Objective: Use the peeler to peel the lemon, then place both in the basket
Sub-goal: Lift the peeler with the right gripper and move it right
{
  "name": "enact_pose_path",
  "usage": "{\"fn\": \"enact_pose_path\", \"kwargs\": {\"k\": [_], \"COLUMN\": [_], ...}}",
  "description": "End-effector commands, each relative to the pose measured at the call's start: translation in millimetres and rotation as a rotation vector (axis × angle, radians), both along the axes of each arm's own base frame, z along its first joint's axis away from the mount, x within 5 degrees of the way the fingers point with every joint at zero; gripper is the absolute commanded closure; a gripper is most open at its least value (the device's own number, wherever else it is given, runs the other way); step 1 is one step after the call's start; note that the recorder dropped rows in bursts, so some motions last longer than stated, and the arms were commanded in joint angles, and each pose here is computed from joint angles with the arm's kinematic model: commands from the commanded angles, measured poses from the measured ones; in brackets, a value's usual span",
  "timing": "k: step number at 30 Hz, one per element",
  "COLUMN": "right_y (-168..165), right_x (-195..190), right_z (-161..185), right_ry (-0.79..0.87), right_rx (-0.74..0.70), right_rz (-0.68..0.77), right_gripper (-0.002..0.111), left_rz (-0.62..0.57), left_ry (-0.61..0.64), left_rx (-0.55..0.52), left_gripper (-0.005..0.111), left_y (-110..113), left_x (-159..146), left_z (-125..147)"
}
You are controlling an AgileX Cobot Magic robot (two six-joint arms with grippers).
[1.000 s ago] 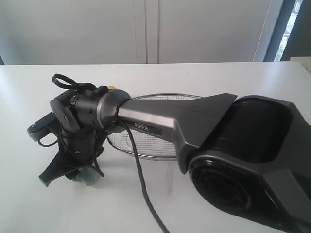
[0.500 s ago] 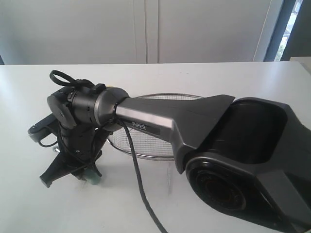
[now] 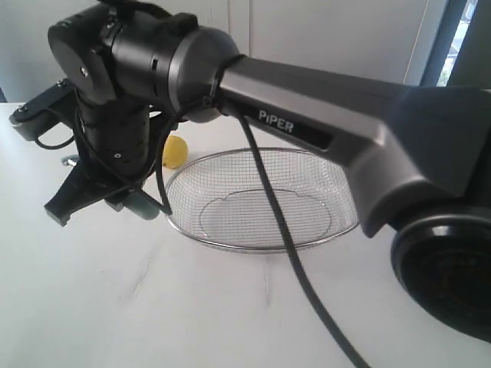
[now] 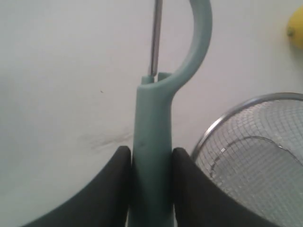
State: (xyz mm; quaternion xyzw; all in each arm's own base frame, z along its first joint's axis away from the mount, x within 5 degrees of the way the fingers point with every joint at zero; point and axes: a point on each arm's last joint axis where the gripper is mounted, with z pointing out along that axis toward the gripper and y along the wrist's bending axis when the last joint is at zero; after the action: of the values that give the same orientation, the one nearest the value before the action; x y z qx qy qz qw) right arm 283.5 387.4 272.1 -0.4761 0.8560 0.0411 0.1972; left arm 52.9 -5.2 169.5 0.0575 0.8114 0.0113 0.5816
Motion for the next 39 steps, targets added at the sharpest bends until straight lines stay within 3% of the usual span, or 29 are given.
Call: {"fn": "enact_pose_path", "kwargs": {"k": [1, 13, 22, 29, 39], "right_y": [-18, -101, -174, -209, -257], "right_x": [1, -1, -35, -62, -70], "right_z": [27, 50, 65, 57, 42], "right_ry": [-0.052, -0.037, -0.074, -0.075, -0.097], "right_rx": [-0.014, -0.028, 0.060, 0.059, 0.061], "right_rz": [0.009, -0.094, -0.219, -0.246, -0.318], "right_gripper": [0.108, 0.108, 0.108, 0.108, 0.108], "left_rz": [-0.005, -0.005, -0.005, -0.005, -0.005], "left_ry": [-0.004, -0.004, -0.004, -0.004, -0.004], "left_rx": [-0.008, -0.008, -0.008, -0.008, -0.008], "left_gripper": [0.107, 0.107, 0.107, 0.107, 0.107], "left_y": [-1, -1, -1, -1, -1], "left_x": [0, 0, 0, 0, 0], "left_z": [0, 0, 0, 0, 0]}}
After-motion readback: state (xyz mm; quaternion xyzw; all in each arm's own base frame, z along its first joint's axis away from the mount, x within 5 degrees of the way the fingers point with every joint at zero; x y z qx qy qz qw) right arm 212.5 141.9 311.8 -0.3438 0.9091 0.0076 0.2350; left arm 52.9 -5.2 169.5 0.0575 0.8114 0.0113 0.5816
